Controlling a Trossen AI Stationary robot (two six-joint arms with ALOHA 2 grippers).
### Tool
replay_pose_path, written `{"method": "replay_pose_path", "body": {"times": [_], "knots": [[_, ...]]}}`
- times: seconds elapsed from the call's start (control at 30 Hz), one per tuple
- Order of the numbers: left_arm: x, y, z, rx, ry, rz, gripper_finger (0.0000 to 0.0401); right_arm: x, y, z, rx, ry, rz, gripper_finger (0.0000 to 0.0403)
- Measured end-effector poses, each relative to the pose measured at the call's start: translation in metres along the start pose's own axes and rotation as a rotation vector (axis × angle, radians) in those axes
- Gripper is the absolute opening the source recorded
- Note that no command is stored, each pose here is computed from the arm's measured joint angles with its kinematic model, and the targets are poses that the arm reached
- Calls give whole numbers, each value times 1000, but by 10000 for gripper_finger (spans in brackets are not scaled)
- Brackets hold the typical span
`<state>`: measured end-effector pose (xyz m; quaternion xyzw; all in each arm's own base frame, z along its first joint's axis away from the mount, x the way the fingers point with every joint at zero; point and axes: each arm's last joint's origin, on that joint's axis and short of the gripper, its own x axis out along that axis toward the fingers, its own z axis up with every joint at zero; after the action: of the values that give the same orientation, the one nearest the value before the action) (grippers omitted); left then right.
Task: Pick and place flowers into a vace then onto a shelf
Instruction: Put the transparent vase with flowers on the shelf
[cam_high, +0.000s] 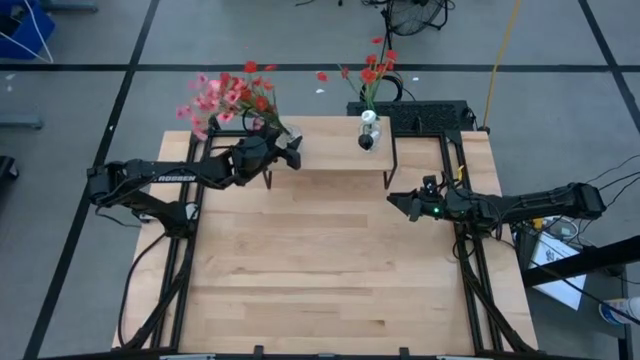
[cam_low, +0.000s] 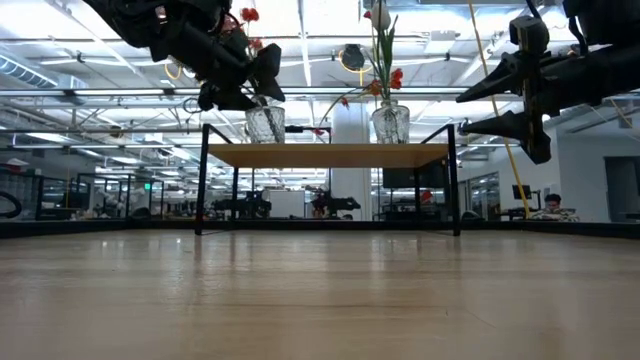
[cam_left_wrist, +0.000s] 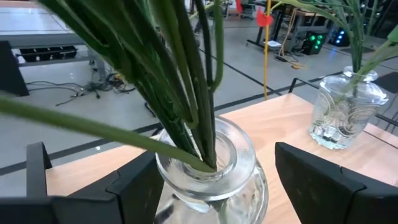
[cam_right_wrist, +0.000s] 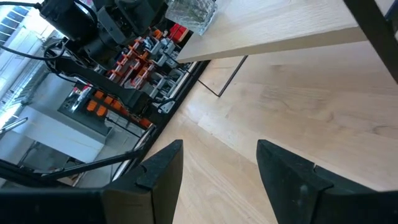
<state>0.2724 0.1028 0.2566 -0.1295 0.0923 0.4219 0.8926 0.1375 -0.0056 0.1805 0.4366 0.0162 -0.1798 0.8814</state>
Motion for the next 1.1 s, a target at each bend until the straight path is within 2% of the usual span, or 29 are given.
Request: {"method": "replay_pose_path", "body": {"times": [0.4, 0.63, 0.83, 1.1], "knots": [[1, 4, 5, -47, -66, 90, 303, 0, 0, 0, -2, 0, 0, 196], [4, 8, 8, -85, -75, 70, 303, 0, 0, 0, -1, 0, -1, 196], [3, 4, 9, -70, -56, -38, 303, 0, 0, 0, 0, -1, -1, 196], [1, 1, 7, -72, -38, -28, 303, 0, 0, 0, -1, -1, -2, 196]]}}
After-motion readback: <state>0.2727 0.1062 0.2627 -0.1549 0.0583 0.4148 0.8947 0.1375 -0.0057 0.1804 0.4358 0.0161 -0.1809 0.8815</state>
